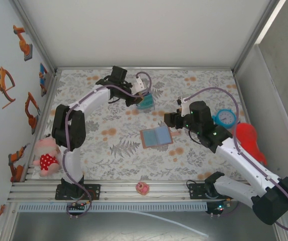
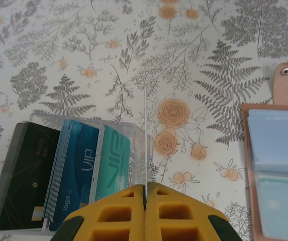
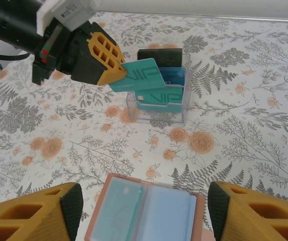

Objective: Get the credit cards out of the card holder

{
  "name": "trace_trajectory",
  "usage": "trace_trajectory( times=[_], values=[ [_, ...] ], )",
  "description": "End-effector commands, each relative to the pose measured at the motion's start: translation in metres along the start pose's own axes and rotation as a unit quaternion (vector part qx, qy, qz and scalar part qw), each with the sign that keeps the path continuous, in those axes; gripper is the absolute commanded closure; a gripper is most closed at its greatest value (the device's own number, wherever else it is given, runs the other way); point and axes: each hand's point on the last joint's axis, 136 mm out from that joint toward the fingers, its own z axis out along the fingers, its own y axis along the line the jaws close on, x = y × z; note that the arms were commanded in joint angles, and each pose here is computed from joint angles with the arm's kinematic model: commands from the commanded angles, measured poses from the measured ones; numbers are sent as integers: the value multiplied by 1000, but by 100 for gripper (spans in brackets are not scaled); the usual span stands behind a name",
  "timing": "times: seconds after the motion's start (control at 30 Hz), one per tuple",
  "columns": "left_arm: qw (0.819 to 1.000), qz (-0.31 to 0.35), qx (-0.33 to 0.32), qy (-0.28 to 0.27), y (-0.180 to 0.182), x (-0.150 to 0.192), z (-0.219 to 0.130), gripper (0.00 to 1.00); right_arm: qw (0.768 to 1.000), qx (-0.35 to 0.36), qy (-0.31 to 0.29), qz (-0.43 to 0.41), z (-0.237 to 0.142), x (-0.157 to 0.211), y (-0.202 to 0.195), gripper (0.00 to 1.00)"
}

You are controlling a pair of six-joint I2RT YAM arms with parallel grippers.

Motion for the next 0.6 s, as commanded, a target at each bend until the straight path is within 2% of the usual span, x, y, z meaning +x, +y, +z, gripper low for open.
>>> trace_trajectory(
  times=[0.0,0.57],
  values=[
    [1000,11,13,17,3,9,6,100,1000,18,-4,15,1,1,-6,34],
    [999,20,6,45,25,27,29,100,999,10,-2,33,9,8,-5,34]
  ],
)
